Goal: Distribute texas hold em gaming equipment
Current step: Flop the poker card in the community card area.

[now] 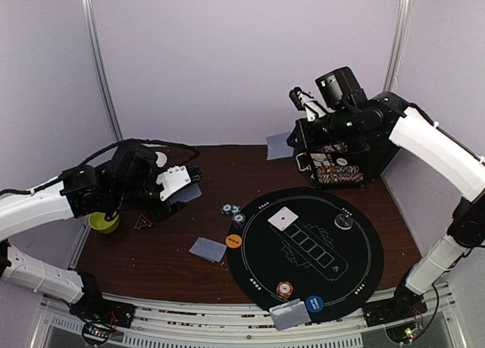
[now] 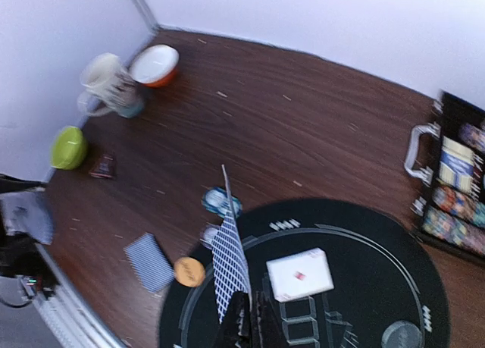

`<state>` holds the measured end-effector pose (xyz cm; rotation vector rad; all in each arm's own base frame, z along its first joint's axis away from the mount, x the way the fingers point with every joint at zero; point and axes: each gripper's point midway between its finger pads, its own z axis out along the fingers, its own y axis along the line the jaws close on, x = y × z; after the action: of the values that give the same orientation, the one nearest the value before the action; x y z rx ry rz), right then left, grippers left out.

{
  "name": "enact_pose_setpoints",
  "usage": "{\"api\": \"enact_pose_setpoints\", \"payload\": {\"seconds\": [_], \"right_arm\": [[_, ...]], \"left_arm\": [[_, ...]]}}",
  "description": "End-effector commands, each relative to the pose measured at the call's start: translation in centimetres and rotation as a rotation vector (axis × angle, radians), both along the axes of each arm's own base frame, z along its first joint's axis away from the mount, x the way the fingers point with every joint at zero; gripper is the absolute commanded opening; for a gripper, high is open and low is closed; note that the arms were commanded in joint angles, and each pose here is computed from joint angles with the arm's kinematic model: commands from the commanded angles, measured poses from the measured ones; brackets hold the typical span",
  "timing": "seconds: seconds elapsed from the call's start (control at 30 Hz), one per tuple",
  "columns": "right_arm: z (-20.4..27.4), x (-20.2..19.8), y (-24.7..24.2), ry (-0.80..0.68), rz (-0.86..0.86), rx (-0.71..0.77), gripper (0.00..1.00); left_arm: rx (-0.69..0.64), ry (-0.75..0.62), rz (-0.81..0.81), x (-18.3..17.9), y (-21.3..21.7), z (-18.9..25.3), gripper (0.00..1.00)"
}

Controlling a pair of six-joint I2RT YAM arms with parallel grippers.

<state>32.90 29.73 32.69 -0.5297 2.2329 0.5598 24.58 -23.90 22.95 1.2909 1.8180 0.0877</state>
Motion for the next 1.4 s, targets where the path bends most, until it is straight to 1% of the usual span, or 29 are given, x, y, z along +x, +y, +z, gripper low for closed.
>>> {"api": "enact_pose_setpoints", "payload": {"seconds": [0.0,0.13,0.23,0.37,0.43,0.5,0.6,0.7,0.77,1.0,1.17,1.37], "right_arm": [[-9.6,-0.7,-9.5,0.141,-0.248,-0.554,0.00],[-12.9,-0.8,-12.3,0.168,-0.317,-0.783,0.00],[-14.4,-0.8,-13.0,0.151,-0.332,-0.960,0.00],[-17.6,-1.5,-11.6,0.137,-0.256,-1.153,0.00],[-19.8,-2.2,-10.6,0.144,-0.201,-1.223,0.00],[-22.4,-2.9,-9.7,0.182,-0.138,-1.262,0.00],[-25.5,-4.2,-8.3,0.253,-0.065,-1.250,0.00],[-28.2,-5.8,-6.2,0.347,0.015,-1.158,0.00],[-29.3,-6.4,-5.2,0.381,0.042,-1.118,0.00],[-30.5,-6.0,-3.4,0.391,0.069,-1.064,0.00],[-31.0,-5.4,-3.4,0.376,0.074,-1.094,0.00],[-31.0,-4.7,-2.2,0.371,0.077,-1.078,0.00]], "left_arm": [[-0.053,-0.049,-0.002,0.4,-0.4,1.7,0.60],[-0.053,-0.047,-0.003,0.3,-0.4,1.6,0.60],[-0.054,-0.047,-0.002,0.3,-0.4,1.6,0.60],[-0.053,-0.050,0.001,0.3,-0.3,1.7,0.60],[-0.053,-0.052,0.002,0.4,-0.3,1.7,0.60],[-0.053,-0.052,0.002,0.3,-0.3,1.7,0.60],[-0.052,-0.052,0.003,0.4,-0.2,1.8,0.60],[-0.053,-0.053,0.004,0.3,-0.1,1.8,0.60],[-0.054,-0.056,0.006,0.4,-0.1,1.9,0.60],[-0.053,-0.055,0.003,0.4,-0.2,1.9,0.60],[-0.058,-0.060,0.002,0.3,-0.1,2.0,0.60],[-0.057,-0.063,0.004,0.3,0.0,2.0,0.60]]}}
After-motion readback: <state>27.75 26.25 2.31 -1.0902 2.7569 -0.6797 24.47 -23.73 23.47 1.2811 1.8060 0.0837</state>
